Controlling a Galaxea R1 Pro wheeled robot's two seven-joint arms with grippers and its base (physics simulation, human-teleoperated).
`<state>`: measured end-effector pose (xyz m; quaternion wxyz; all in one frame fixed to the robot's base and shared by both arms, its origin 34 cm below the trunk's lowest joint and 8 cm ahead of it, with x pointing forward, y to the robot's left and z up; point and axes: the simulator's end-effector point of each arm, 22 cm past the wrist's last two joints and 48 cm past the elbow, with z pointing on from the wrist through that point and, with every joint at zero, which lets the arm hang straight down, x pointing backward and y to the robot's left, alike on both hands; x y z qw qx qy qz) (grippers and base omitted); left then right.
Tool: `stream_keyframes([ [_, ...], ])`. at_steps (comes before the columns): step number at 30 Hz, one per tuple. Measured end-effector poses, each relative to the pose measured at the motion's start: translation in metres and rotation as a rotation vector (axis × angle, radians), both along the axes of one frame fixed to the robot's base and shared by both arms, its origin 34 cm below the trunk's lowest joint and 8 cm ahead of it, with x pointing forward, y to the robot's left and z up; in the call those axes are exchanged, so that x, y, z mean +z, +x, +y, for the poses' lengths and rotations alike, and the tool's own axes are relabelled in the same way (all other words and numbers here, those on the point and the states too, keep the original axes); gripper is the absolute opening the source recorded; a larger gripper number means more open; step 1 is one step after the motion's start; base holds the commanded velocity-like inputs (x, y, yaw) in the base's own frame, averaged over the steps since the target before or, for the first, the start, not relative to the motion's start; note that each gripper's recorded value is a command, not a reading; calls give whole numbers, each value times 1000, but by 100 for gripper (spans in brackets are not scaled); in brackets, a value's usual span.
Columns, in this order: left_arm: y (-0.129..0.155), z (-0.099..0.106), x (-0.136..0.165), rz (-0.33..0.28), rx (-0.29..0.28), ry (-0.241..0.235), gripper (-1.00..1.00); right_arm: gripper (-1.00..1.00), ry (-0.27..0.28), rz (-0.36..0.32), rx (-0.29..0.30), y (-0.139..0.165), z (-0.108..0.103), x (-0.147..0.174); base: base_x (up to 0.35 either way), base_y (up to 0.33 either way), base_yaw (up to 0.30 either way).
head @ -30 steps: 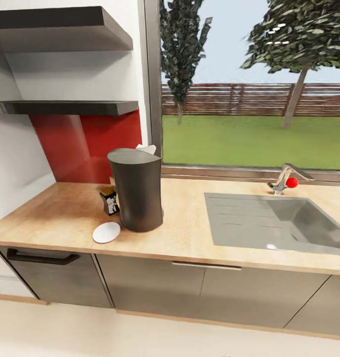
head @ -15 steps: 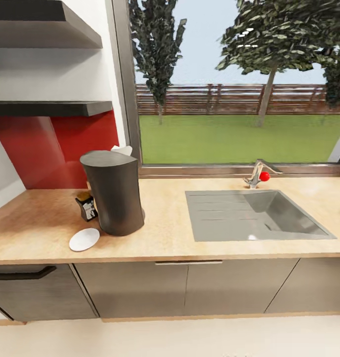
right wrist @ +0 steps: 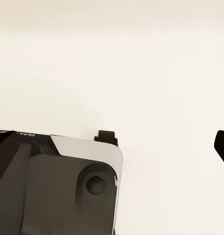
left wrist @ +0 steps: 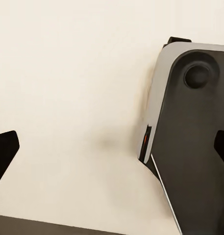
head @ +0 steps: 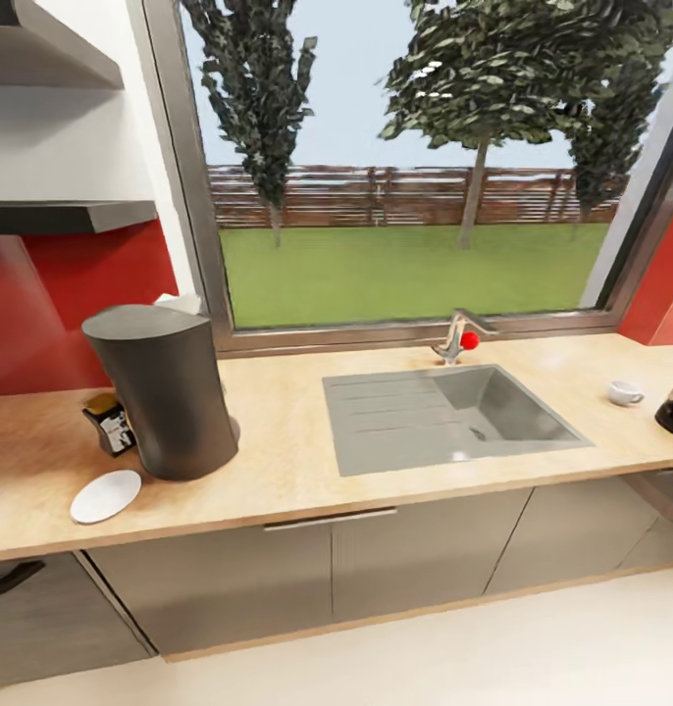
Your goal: Set up a coffee station on the kitchen countertop: keep the coffee maker on the countertop, move the bottle of coffee from the kitchen shelf to the counter next to the coffee maker, place a paper coffee filter on top of the coffee maker, put the saucer next to the coffee maker with the coffee cup on the saucer, and place the electric kettle next to the coffee maker.
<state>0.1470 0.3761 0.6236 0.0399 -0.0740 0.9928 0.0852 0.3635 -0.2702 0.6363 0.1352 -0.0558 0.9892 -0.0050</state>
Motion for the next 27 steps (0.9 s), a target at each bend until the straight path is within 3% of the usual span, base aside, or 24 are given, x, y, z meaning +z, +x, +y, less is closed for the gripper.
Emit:
stream_keyframes([
  [3,-2,-2,0,8,-17,-3,100,100,0,0,0,0,0,0,94,-248,-266],
  [8,-9,-7,-1,42,-122,-14,100,100,-1,0,-1,0,-1,0,140,-255,-266],
  [11,-11,-9,-1,50,-150,-18,100,100,-1,0,0,-1,-1,0,162,-253,-266],
  [17,-18,-23,-3,61,-165,-36,100,100,-1,0,-2,0,-1,0,169,-250,-266],
  [27,-19,-20,-2,63,-163,-20,100,100,-1,1,-2,-1,-1,0,204,-228,-266],
])
